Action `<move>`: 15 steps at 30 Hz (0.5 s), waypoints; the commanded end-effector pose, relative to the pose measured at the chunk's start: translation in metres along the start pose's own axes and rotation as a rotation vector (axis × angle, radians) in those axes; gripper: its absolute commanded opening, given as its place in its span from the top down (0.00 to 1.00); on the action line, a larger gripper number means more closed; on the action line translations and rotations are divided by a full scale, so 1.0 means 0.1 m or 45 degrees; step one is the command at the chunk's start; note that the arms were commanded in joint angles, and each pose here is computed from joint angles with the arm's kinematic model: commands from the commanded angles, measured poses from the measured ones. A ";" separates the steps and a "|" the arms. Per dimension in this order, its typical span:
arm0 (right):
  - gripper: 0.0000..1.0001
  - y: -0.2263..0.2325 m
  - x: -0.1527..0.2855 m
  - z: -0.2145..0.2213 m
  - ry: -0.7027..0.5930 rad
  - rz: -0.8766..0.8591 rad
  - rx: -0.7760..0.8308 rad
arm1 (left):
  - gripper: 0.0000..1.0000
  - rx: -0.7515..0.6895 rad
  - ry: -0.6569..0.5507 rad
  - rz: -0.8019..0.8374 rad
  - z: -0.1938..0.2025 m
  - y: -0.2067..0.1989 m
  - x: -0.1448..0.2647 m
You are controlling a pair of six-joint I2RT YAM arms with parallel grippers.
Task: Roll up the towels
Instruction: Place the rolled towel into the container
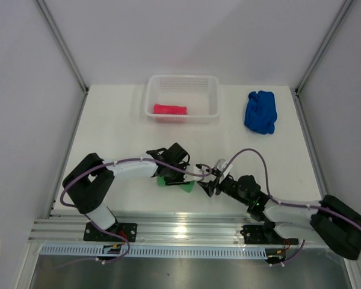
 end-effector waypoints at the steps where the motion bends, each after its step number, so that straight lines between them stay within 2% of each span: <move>1: 0.35 -0.12 0.16 -0.12 0.026 0.142 -0.028 | 0.82 0.119 0.144 0.164 0.19 -0.28 -0.14; 2: 0.35 -0.10 0.22 -0.29 -0.051 0.144 -0.027 | 0.83 0.175 0.125 0.171 0.15 -0.28 -0.12; 4: 0.34 -0.20 0.34 -0.33 -0.027 0.260 -0.048 | 0.85 0.236 0.085 0.156 0.06 -0.16 -0.03; 5: 0.34 -0.21 0.41 -0.48 -0.112 0.294 -0.049 | 0.87 0.288 0.066 0.154 0.03 -0.14 -0.01; 9: 0.33 -0.25 0.61 -0.64 -0.214 0.375 -0.081 | 0.91 0.399 -0.003 0.059 -0.10 0.11 0.17; 15: 0.34 -0.32 0.78 -0.76 -0.232 0.554 -0.173 | 0.92 0.469 -0.020 -0.076 -0.14 0.36 0.39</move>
Point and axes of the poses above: each gripper's point midway between its finger pads, its own x axis back along the fingers, its own y axis along the line the jaws close on, z = x × y, the point moved 7 cm from there along x, back along the fingers, and after that the axes turned 14 degrees about -x, right-handed, at the moved point
